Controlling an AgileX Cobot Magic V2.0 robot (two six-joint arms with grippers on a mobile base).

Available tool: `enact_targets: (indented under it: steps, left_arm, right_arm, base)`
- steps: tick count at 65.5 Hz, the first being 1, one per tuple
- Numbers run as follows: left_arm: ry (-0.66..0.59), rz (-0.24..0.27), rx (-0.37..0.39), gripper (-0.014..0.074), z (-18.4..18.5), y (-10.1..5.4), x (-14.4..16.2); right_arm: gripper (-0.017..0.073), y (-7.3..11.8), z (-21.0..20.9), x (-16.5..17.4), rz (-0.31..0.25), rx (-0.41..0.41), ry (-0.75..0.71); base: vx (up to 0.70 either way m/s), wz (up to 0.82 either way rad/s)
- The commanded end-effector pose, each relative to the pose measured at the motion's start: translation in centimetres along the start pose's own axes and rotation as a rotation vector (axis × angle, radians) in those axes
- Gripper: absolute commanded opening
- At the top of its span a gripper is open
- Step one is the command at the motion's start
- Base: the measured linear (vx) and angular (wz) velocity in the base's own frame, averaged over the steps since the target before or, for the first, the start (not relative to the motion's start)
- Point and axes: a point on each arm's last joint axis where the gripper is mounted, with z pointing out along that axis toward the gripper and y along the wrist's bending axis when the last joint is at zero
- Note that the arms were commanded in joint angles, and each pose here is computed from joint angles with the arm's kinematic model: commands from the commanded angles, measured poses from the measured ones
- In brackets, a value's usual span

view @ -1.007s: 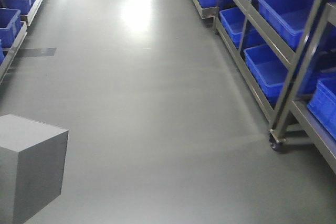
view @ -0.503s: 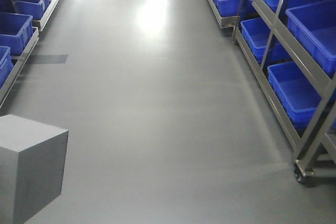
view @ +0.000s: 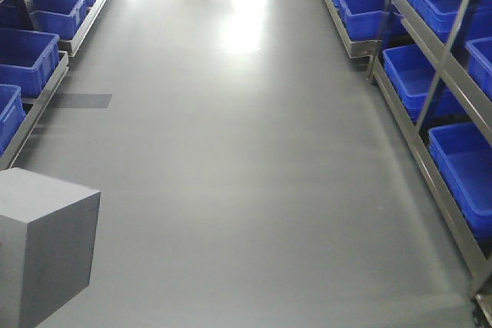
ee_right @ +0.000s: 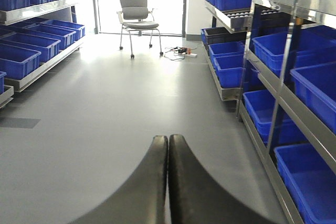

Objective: Sort gray base to blue bin
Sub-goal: 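Drive down the aisle between blue bin shelves carrying the block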

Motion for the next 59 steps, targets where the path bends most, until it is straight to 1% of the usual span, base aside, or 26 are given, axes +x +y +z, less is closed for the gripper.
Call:
enact_targets:
  steps: [1, 59]
  left_arm:
    - [-0.129, -0.014, 0.013, -0.0006, -0.14, -0.2, -1.91]
    - [-0.128, -0.014, 0.013, -0.0006, -0.14, -0.2, -1.9]
  right_arm:
    - [-0.0009, -0.02, -0.03, -0.27, -0.013, 0.006, -0.074]
    - [-0.0009, -0.02, -0.03, -0.27, -0.013, 0.006, -0.074]
  base:
    - [0.44, 0.12]
    - [0.46, 0.02]
